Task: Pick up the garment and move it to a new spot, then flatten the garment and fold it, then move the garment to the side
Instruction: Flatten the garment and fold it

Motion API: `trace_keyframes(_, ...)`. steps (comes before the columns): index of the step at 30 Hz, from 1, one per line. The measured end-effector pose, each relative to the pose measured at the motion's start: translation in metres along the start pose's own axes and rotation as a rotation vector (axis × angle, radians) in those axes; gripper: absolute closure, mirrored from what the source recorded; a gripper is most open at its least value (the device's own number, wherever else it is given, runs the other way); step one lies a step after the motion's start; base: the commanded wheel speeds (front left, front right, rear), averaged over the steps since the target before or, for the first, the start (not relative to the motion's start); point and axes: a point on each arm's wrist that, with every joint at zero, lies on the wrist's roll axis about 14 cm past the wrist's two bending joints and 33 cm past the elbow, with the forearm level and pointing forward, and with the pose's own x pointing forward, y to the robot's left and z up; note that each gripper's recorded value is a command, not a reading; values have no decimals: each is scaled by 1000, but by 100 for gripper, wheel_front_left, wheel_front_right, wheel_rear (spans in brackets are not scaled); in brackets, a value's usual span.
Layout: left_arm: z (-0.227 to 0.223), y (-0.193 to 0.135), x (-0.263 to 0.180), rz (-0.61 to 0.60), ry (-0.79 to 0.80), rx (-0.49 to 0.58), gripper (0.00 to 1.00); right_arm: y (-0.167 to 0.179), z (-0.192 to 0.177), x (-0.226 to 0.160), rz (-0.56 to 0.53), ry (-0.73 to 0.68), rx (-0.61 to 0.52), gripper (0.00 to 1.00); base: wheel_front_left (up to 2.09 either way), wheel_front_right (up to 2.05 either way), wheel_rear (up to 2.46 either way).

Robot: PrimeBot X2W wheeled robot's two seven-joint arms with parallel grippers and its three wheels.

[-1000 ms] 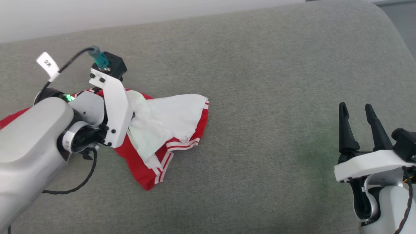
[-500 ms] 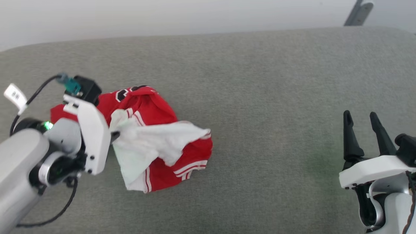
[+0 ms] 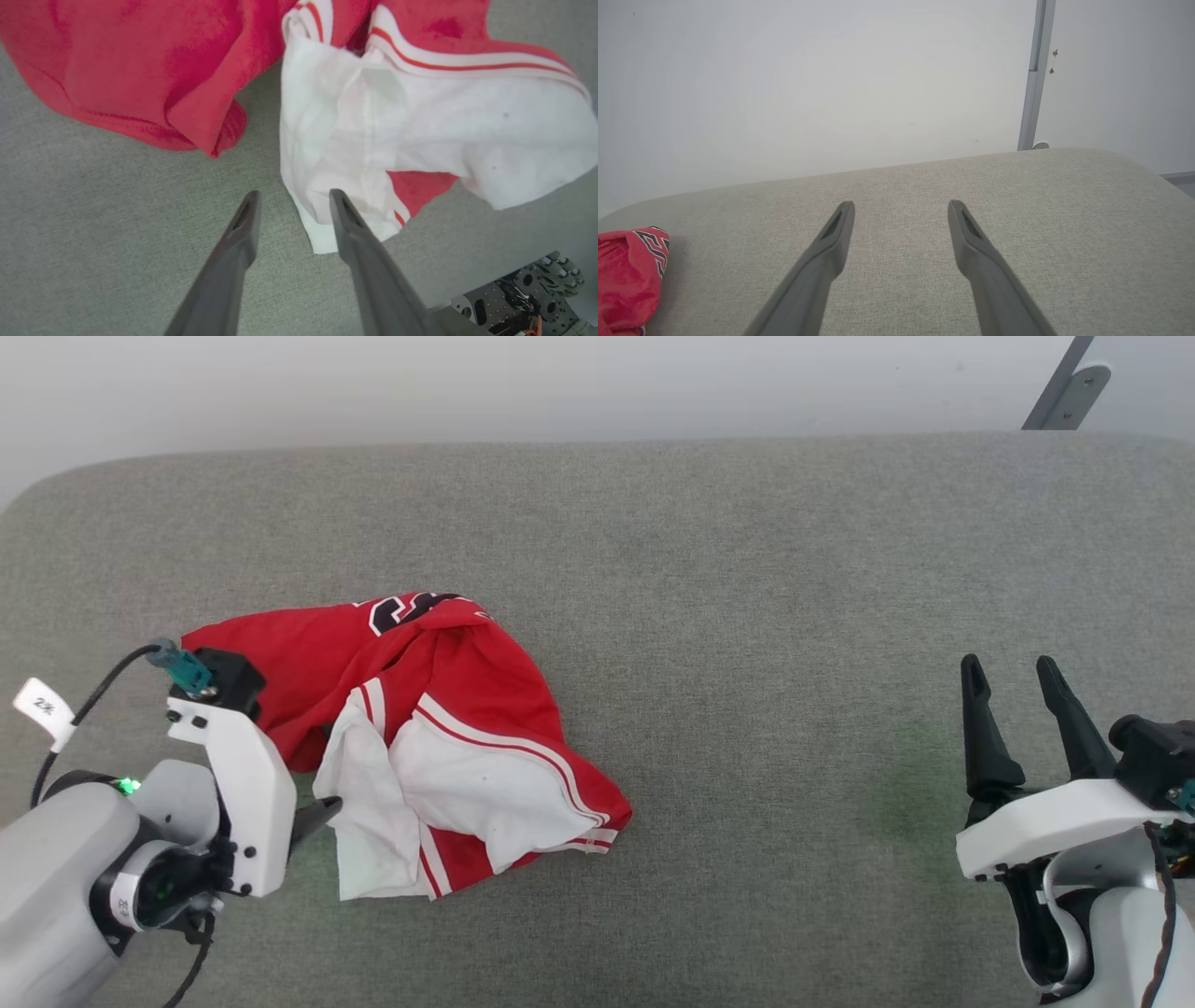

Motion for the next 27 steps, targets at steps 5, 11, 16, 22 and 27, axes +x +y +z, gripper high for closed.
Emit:
trace_keyframes(5,3,8,0,7,-15,-35,0,1,-1,3,3,3,-1,0,0,0,0)
trace_keyframes(11,0,9,1,-6,-24,-70,0,1,-4,6,3,11,-1,0,0,0,0)
trace_keyframes(16,-2,9,11,-5,-9,-61,0,3,-9,13,9,25,-8,0,0,0,0)
trace_keyframes(22,-8,25,34,48,17,-61,0,2,-16,20,9,43,-10,0,0,0,0)
trace_keyframes(27,-17,31,46,57,44,-84,100,-1,-18,21,0,47,-13,0,0,0,0)
